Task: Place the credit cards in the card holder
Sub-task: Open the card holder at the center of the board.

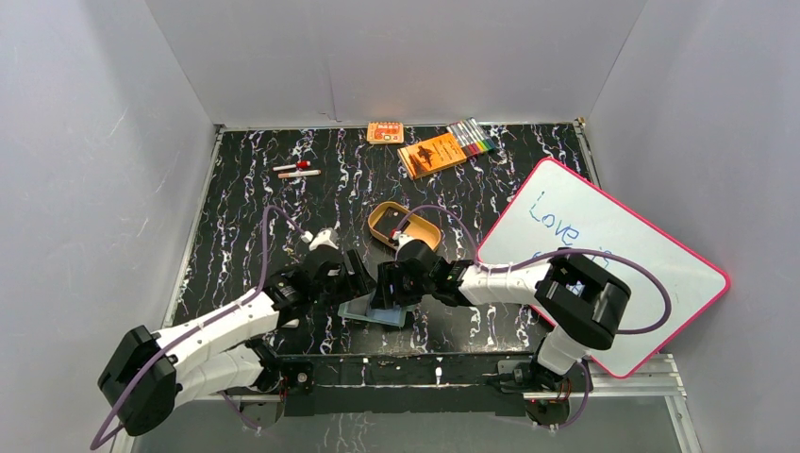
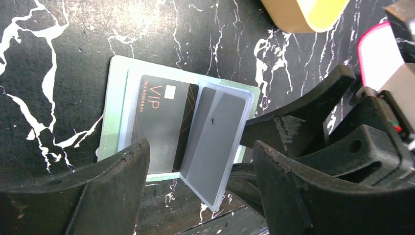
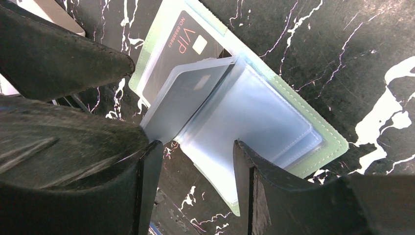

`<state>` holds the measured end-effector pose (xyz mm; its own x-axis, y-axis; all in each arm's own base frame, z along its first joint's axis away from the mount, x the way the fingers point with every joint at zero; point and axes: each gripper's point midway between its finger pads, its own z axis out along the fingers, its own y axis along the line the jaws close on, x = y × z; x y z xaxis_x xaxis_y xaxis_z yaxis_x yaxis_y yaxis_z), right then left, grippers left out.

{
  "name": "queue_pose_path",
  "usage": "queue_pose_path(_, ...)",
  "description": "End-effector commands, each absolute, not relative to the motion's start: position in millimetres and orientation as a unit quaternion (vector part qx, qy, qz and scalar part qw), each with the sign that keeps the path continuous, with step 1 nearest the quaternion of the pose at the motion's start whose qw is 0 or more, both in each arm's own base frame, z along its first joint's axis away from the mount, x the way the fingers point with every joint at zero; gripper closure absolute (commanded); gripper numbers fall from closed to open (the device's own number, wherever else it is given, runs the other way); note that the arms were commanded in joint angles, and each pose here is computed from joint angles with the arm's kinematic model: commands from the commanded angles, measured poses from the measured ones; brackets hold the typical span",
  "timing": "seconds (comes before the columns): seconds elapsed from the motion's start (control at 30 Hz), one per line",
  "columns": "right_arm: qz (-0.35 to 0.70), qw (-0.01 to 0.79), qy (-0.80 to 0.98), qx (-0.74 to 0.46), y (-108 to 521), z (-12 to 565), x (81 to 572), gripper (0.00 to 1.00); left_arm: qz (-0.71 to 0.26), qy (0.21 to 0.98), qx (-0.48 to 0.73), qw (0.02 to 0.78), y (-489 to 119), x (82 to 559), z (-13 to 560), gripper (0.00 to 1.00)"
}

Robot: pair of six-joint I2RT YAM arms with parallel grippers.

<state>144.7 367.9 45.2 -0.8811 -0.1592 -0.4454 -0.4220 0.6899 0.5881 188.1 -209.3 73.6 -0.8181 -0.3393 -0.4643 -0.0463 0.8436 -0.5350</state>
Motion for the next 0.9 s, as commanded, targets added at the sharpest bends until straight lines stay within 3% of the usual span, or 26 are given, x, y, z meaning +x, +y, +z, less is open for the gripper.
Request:
queue_pose_path(0.0,0.387,0.205,0.884,-0.164,385,65,152,0.37,-0.259,0.916,-0.099,0.290,-215,195,75,0.29)
queue_pose_path(0.1,0.387,0.205,0.884,-0.164,384,65,152,0.37,-0.254,0.919,-0.094,0.287,-216,196,70,0.43)
queue_pose_path(0.23,0.383,0.207,0.886,-0.161,380,65,152,0.37,-0.233,0.926,-0.094,0.283,-211,197,63,0.71)
queue_pose_path(0.33,0.372,0.210,0.891,-0.156,373,63,151,0.37,-0.203,0.932,-0.098,0.285,-201,197,57,0.80)
queue_pose_path(0.53,0.351,0.217,0.901,-0.133,354,55,150,0.37,-0.152,0.939,-0.103,0.291,-179,195,47,0.80)
queue_pose_path(0.63,0.350,0.232,0.900,-0.120,347,59,153,0.37,-0.111,0.943,-0.112,0.293,-162,193,42,0.73)
queue_pose_path(0.73,0.349,0.238,0.899,-0.116,343,61,153,0.37,-0.083,0.944,-0.121,0.296,-149,191,40,0.61)
queue_pose_path(0.87,0.361,0.235,0.895,-0.117,344,66,150,0.37,-0.077,0.940,-0.131,0.306,-144,192,51,0.37)
